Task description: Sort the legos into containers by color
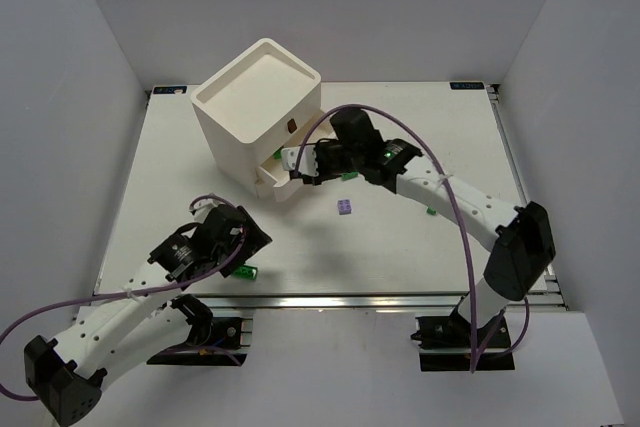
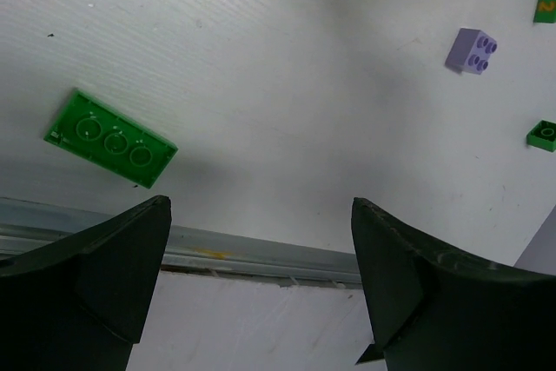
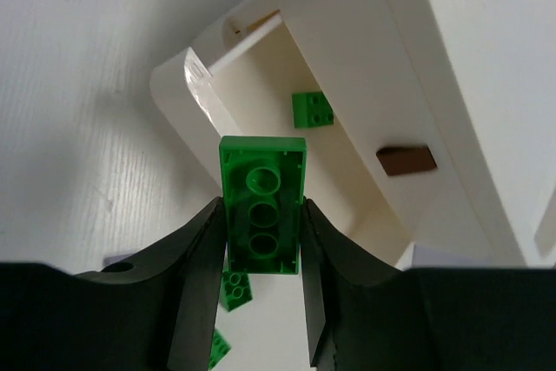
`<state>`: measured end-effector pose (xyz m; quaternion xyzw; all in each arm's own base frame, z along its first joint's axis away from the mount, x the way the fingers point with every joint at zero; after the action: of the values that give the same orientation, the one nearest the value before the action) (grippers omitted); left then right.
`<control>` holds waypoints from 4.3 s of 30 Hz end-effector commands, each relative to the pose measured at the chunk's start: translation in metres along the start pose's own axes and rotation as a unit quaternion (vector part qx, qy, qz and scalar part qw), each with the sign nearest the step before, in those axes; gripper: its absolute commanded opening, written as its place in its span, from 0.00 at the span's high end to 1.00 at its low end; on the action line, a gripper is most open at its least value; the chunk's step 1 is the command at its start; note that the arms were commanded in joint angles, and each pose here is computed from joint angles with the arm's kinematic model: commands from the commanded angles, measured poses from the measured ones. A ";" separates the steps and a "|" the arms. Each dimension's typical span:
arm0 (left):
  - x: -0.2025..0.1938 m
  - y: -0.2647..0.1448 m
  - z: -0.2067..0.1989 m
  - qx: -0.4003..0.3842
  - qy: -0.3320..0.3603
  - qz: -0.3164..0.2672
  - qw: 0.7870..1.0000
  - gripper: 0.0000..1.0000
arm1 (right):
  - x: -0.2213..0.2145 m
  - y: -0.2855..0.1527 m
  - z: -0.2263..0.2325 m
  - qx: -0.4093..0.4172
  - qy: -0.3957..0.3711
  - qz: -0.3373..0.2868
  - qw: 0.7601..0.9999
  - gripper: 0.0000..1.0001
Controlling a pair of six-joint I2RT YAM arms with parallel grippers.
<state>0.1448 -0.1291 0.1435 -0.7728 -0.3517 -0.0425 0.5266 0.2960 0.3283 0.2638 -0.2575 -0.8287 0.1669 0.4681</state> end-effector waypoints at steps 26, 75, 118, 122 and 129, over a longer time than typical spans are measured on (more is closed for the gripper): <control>-0.020 0.010 0.033 0.041 -0.051 0.012 0.998 0.05 | 0.021 0.062 -0.029 -0.064 -0.120 0.016 0.991 0.35; -0.019 0.056 0.052 0.219 -0.134 -0.002 0.966 0.15 | -0.035 -0.114 0.115 -0.011 0.333 -0.111 0.936 0.48; 0.022 0.008 -0.023 0.015 0.148 -0.009 0.989 1.00 | -0.048 -0.123 0.106 -0.028 0.355 -0.114 0.928 0.51; 0.042 -0.021 -0.063 -0.106 0.226 -0.057 0.967 1.00 | -0.052 -0.124 0.102 -0.040 0.358 -0.110 0.926 0.51; 0.080 -0.022 -0.132 -0.128 0.358 -0.068 0.923 1.00 | -0.061 -0.122 0.098 -0.057 0.363 -0.096 0.925 0.51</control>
<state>0.2109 -0.1779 0.2392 -0.7641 -0.2331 -0.3140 0.5130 0.1962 0.1909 0.2316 -0.2420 -0.6220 -0.0124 0.7445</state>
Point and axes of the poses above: each gripper's point midway between its finger pads, its own y axis out along the fingers, its own z axis along the line the jaws close on, x = y × z, the point moved 4 cm from there along -y, back along the fingers, and after that the axes turned 8 degrees about y, right-handed, at the moved point
